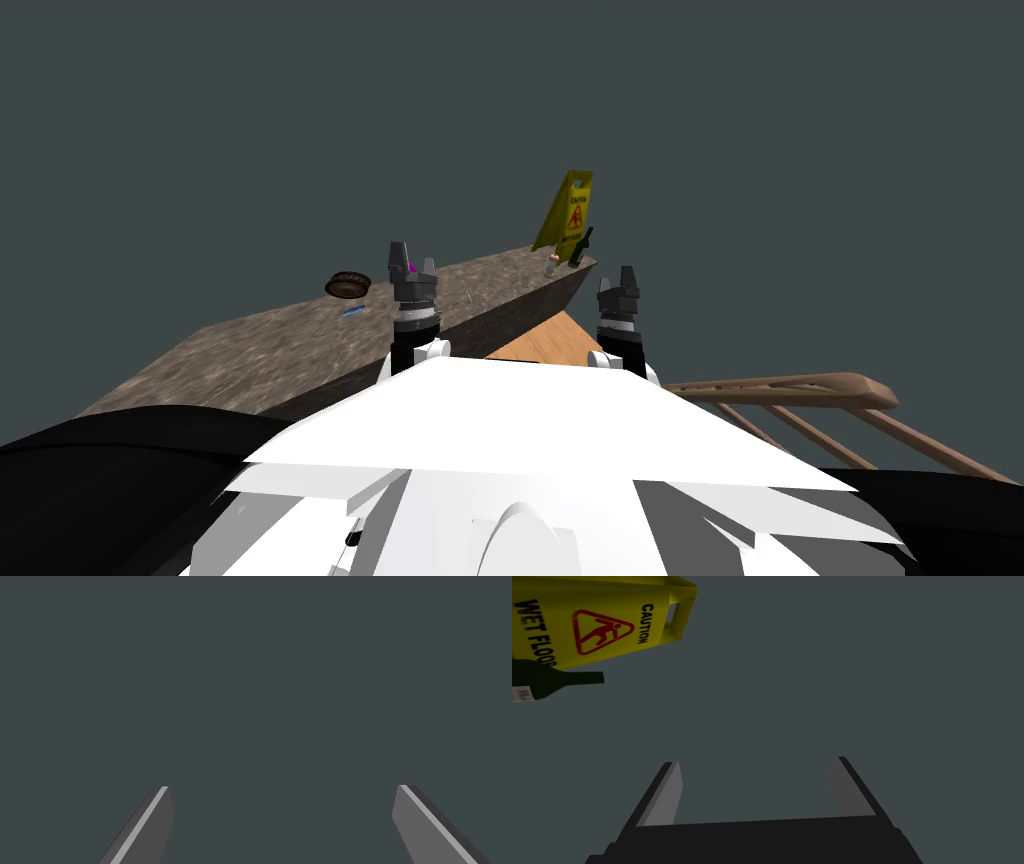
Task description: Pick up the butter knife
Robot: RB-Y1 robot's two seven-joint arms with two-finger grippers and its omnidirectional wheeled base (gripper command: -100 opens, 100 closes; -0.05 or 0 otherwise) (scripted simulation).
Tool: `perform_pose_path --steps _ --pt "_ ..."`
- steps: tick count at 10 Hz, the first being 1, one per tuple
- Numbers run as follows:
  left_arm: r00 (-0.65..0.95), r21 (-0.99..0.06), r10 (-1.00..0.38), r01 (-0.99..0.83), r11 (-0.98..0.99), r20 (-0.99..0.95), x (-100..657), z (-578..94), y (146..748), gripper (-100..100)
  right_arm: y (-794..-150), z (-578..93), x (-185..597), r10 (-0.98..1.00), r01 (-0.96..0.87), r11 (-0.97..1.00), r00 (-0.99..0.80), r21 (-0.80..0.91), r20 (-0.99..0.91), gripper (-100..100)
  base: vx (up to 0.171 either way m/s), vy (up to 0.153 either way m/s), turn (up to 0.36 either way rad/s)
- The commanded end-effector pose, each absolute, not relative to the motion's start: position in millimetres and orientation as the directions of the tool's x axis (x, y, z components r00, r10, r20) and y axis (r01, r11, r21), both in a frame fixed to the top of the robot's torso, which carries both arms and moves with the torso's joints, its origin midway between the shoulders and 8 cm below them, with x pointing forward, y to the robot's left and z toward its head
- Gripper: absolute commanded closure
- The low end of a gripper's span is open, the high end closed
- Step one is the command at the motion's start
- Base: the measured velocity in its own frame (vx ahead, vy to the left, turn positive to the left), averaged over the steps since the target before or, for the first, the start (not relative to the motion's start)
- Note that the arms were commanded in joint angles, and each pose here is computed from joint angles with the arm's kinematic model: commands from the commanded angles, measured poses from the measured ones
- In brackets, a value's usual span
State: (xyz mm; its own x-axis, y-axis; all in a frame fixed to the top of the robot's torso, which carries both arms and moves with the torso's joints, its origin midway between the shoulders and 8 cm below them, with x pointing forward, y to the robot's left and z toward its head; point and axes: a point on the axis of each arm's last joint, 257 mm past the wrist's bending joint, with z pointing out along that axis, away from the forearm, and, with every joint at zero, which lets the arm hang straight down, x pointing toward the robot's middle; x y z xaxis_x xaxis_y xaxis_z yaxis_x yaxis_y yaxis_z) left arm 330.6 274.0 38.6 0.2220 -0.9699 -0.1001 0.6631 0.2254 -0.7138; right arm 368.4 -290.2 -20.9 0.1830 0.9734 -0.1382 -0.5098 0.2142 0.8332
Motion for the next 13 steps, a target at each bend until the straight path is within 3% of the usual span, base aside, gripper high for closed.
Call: perform_pose_path --steps 1,6,13 --pt "0.201 -0.719 -0.968 0.649 0.248 -0.152 334.2 32.1 269.4 -100 -290.2 -20.9 368.4 0.973 -0.51 0.214 0.183 0.833 -0.138 0 -0.017 0.001 -0.052" --pt "0.15 -0.746 -0.938 0.573 0.34 -0.312 349.2 -3.2 265.4 -100 -290.2 -20.9 368.4 0.973 -0.51 0.214 0.183 0.833 -0.138 0 -0.062 -0.006 -0.09" --pt "0.076 -0.752 -0.828 0.38 0.539 -0.556 370.6 -84.6 294.2 -100 -290.2 -20.8 368.4 0.973 -0.51 0.214 0.183 0.833 -0.138 0 -0.116 -0.019 -0.152"
